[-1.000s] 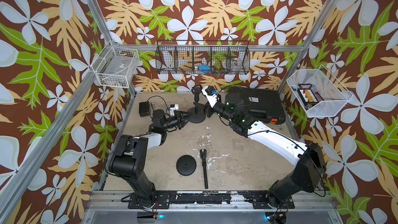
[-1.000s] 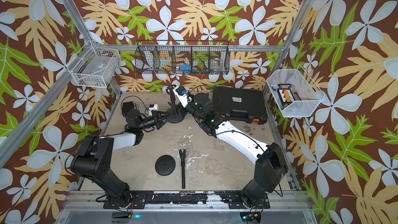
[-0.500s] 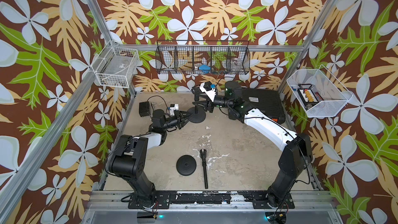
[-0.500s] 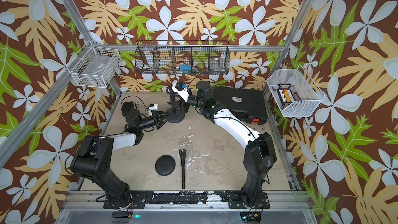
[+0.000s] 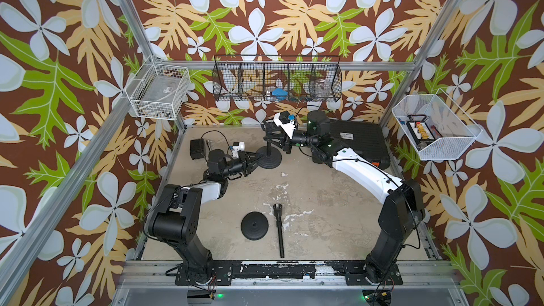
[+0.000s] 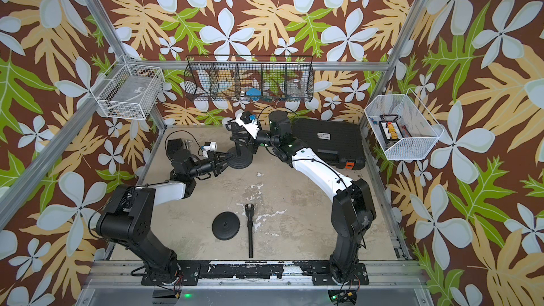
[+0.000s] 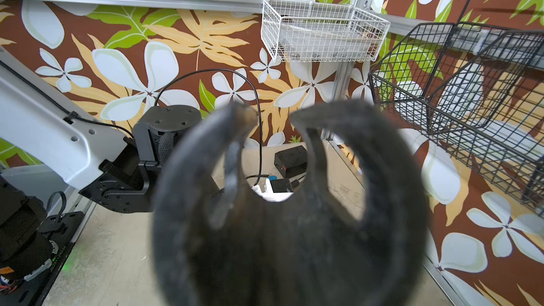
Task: Assemble a microphone stand
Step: Screw the microphone stand pole into the microphone stand base.
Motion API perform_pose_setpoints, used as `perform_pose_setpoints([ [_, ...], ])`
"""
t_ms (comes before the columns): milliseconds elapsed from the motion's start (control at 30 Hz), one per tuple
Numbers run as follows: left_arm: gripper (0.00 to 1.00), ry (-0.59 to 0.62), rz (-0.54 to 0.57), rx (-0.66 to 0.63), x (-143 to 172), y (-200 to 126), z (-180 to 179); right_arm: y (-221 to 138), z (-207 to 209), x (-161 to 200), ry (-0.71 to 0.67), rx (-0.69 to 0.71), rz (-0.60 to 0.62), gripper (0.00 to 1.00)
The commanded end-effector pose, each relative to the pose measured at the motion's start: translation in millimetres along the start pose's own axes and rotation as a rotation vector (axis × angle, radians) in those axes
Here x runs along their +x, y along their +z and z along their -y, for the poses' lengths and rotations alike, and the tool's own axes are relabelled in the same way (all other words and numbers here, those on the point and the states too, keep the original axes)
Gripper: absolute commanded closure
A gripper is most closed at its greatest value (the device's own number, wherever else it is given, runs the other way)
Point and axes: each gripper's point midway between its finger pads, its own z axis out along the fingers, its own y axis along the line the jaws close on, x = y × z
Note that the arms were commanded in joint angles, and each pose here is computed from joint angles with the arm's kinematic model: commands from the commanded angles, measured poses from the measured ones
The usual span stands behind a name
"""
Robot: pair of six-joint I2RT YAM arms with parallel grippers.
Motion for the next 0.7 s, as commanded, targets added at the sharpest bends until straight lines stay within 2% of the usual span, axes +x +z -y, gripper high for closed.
perform_pose_setpoints([
  [0, 1.00, 0.054, 0.008, 0.045, -2, 1, 15, -3, 2, -8, 0.042, 0.057, 0.041, 0.95],
  [33, 1.00, 0.056, 0.007, 0.046, -2, 0, 16, -4, 8, -4, 0.055, 0.122, 0.040, 1.00],
  [167, 1.00, 0.055, 0.009, 0.045, -2, 1, 15, -20, 30, 7, 0.126, 0.560, 0.057, 1.00],
  [267, 1.00, 0.054, 0.007, 0.043, -2, 1, 14, -43, 29, 13, 0.149, 0.882, 0.092, 1.00],
  [333, 1.00, 0.052, 0.008, 0.041, -2, 1, 13, -51, 27, 16, 0.154, 1.027, 0.084, 1.00],
  [433, 1.00, 0.051, 0.009, 0.040, -3, 1, 12, -45, 22, 19, 0.143, 1.116, 0.055, 1.00],
  [567, 1.00, 0.051, 0.008, 0.041, -2, 1, 13, -32, 19, 17, 0.126, 1.100, 0.027, 1.00],
  [600, 1.00, 0.052, 0.009, 0.041, -3, 1, 13, -28, 16, 15, 0.121, 1.067, 0.025, 0.93],
  [633, 1.00, 0.053, 0.010, 0.041, -3, 1, 13, -24, 13, 12, 0.110, 1.028, 0.016, 0.79],
  [667, 1.00, 0.051, 0.009, 0.041, -3, 1, 13, -19, 9, 10, 0.097, 0.983, 0.001, 0.60],
])
